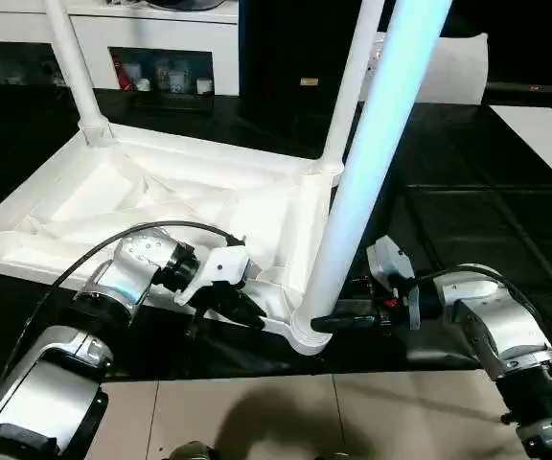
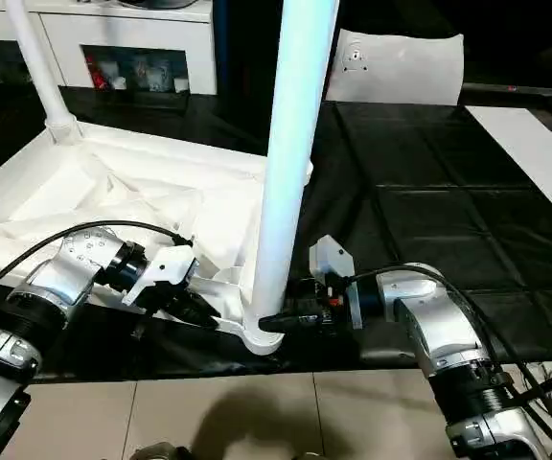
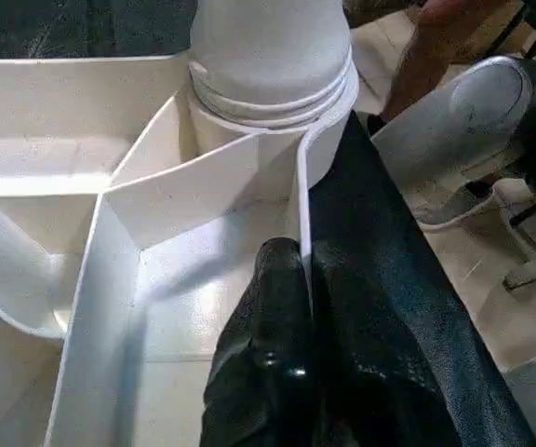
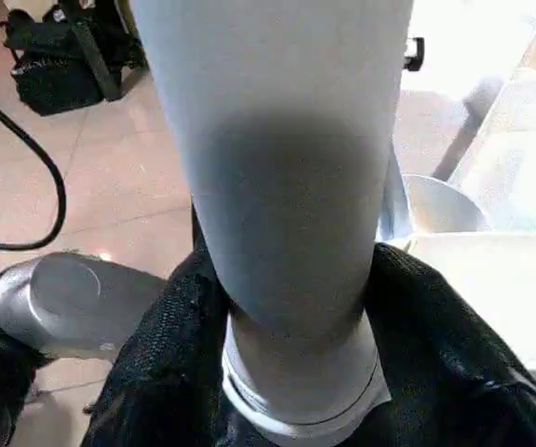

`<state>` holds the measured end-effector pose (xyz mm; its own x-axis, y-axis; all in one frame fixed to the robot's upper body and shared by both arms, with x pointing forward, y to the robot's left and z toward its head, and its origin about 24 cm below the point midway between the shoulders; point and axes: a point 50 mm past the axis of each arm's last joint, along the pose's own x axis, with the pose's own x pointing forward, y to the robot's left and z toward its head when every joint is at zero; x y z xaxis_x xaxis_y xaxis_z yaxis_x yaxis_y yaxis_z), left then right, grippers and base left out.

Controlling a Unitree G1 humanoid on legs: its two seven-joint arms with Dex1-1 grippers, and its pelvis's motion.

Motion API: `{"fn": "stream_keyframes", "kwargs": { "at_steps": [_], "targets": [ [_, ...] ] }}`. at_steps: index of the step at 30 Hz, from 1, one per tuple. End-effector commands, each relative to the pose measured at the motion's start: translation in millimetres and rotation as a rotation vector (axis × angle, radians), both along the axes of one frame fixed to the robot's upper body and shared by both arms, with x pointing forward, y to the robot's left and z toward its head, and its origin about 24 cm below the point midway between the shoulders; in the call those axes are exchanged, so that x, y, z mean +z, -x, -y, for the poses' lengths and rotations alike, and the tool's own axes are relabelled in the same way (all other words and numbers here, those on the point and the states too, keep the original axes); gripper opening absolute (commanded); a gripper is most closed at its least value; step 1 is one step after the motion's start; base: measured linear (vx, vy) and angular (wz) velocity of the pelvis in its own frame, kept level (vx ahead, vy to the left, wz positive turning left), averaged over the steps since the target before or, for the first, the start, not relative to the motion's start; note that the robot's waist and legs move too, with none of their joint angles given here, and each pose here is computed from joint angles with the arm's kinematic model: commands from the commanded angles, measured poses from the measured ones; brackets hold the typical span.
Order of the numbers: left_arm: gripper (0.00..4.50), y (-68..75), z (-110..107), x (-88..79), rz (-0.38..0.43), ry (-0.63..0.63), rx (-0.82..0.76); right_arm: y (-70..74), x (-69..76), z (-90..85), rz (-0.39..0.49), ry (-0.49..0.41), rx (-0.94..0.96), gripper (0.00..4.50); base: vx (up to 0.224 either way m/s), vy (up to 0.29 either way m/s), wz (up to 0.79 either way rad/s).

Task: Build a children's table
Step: Rotate leg to tighten

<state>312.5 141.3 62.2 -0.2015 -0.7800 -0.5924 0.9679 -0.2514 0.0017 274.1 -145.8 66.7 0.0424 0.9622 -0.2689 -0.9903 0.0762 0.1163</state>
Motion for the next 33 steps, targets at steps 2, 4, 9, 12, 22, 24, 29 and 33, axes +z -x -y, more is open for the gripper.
{"fn": "stream_keyframes", "kwargs": {
  "at_steps": [2,4,9,12,22,24,29,33],
  "targets": [
    [0.00,-2.8,15.3,-1.9,0.006,0.008,0.029,5.1,-2.4,-7.9,-0.031,-0.049,-0.038,1.90,0.000,0.000,0.00],
    [0.00,-9.2,23.4,-1.3,0.026,0.035,0.123,1.1,-6.3,-12.1,-0.024,-0.048,-0.141,1.90,0.000,0.000,0.00],
    [0.00,-20.2,52.4,1.0,0.024,0.128,0.315,-14.7,-18.9,-30.0,-0.031,-0.046,-0.462,1.89,0.000,0.000,0.00],
    [0.00,-25.6,71.6,2.8,0.029,0.177,0.419,-20.6,-23.7,-44.3,-0.052,-0.064,-0.611,1.89,0.000,0.000,0.00],
    [0.00,-38.0,120.7,8.4,0.117,0.250,0.730,-42.3,-19.9,-103.4,-0.046,-0.052,-0.898,2.24,0.000,0.000,0.00],
    [0.00,-38.4,119.3,8.3,0.124,0.244,0.735,-43.3,-18.8,-102.0,-0.052,-0.070,-0.920,2.58,0.000,0.000,0.00],
    [0.00,-39.4,101.4,5.1,0.146,0.221,0.703,-37.2,-19.7,-83.4,0.016,-0.077,-0.846,3.08,0.000,0.000,0.00],
    [0.00,-35.7,85.4,1.3,0.140,0.213,0.633,-32.1,-20.5,-62.3,0.052,-0.063,-0.790,3.43,0.000,0.000,0.00]
  ]
}}
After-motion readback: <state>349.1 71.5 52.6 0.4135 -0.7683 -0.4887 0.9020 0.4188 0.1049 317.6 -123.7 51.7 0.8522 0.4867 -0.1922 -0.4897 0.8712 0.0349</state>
